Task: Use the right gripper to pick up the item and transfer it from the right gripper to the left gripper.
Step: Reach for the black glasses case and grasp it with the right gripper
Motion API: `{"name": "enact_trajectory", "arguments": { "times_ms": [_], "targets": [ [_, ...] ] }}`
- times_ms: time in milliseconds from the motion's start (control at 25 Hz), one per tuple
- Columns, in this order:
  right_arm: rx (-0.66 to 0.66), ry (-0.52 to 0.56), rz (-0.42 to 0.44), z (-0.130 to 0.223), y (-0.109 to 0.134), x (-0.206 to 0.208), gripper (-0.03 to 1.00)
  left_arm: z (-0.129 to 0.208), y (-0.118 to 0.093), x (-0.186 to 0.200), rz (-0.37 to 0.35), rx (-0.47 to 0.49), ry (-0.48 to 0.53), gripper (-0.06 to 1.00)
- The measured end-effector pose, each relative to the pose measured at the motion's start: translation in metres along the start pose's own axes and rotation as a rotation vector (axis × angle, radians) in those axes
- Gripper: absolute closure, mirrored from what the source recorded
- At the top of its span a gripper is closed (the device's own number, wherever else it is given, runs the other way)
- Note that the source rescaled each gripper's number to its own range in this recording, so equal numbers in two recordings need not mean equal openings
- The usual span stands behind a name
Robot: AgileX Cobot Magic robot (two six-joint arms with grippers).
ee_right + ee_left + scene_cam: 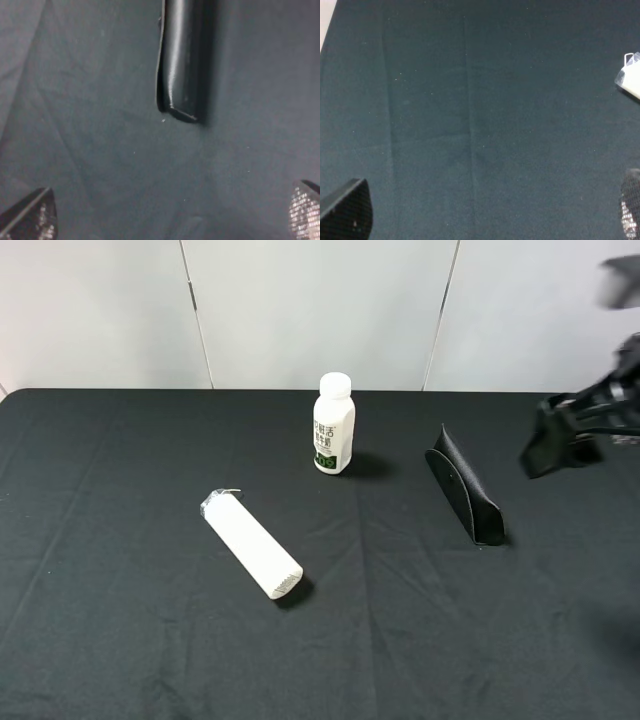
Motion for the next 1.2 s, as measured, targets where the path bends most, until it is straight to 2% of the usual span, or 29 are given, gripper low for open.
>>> {"name": "enact_trajectory", "arguments": {
  "times_ms": [200,440,800,1200],
  "targets": [
    [-0.007,0.104,0.022,-0.016,0.001,-0.034,-0.03,0.000,0.000,0.000,0.000,0.000,0.000,-0.02],
    [0.007,0.162,0.049,-0.027,-0.001,-0.079,-0.03,0.000,0.000,0.000,0.000,0.000,0.000,-0.02],
    [0.034,0.245,0.094,-0.023,-0.008,-0.146,-0.03,0.000,0.000,0.000,0.000,0.000,0.000,-0.02],
    [0.043,0.350,0.106,-0.003,-0.011,-0.191,-0.03,0.000,0.000,0.000,0.000,0.000,0.000,-0.02]
  ]
}}
Point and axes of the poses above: a point on each arm's last joint axis where the gripper is mounted, x pointing back along that axis away from the gripper, y along the wrist's bending axis when the last joint is at zero, z = x × y, the point moved 10 cm from there along -x, pointing out along that axis toward the gripper, and after that the axes turned 10 degrees about -x, right-handed, at the moved point
